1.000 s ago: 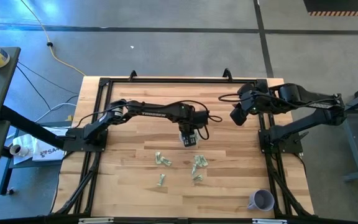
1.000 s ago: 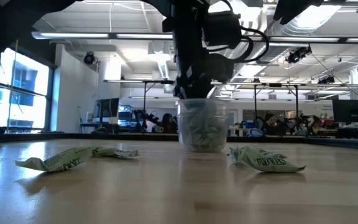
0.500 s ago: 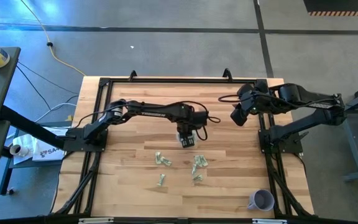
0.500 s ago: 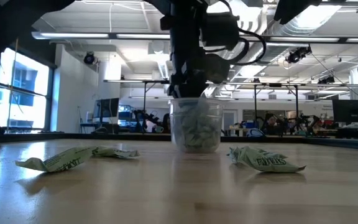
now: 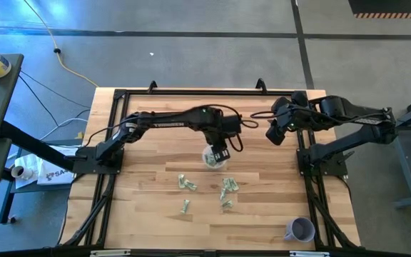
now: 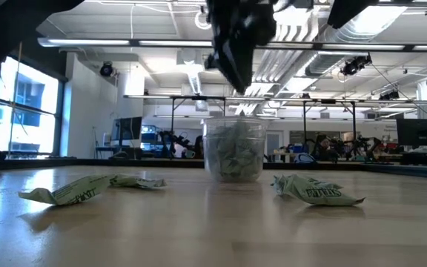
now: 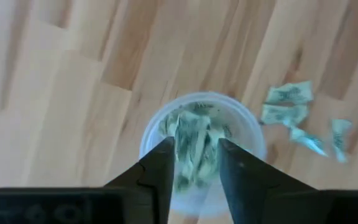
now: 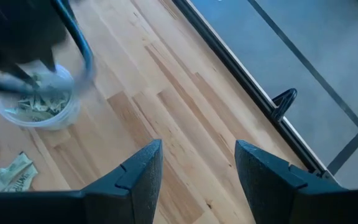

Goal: Pick and place Stevia / Truvia into bins
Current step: Put the white stevia packet into the transparent container

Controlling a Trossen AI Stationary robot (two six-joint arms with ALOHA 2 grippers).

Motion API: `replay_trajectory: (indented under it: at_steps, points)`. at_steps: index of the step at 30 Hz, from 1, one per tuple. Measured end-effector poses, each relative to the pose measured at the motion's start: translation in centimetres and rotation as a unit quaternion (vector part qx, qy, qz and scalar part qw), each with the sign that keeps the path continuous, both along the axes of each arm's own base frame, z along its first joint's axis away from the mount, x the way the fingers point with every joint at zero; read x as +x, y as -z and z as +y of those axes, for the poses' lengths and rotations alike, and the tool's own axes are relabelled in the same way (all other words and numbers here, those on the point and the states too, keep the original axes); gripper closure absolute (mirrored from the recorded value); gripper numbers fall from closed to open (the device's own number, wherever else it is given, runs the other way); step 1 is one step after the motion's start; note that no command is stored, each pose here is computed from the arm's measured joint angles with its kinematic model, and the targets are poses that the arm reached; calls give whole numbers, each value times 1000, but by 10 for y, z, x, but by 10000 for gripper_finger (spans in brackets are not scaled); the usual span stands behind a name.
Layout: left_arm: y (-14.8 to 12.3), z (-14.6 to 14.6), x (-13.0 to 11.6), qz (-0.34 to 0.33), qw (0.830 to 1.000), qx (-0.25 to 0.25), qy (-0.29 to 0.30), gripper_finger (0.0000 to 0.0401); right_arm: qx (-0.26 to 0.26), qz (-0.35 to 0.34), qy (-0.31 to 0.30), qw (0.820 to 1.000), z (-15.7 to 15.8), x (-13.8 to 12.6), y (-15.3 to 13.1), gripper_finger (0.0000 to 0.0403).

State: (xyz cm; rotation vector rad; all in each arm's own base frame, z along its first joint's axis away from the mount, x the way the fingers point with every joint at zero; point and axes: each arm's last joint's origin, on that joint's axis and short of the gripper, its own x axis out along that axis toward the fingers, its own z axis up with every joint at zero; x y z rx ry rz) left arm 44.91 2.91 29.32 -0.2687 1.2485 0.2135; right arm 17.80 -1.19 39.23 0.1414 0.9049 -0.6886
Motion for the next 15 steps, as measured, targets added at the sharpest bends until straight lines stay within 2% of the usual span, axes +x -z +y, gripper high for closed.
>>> replay_trajectory:
  at_steps: [3,5,10,15]
  points:
    - [-25,-8,-12,15,1000,21,16,229,-4,4,-7,1000,0,0,0,210]
    - [-29,-17,-22,35,997,42,49,222,-7,8,-12,1000,0,0,0,210]
    - [-40,-55,-47,73,987,59,128,213,-14,17,-27,999,0,0,0,210]
    - [-41,-85,-54,76,983,114,122,215,-24,29,-46,998,0,0,0,210]
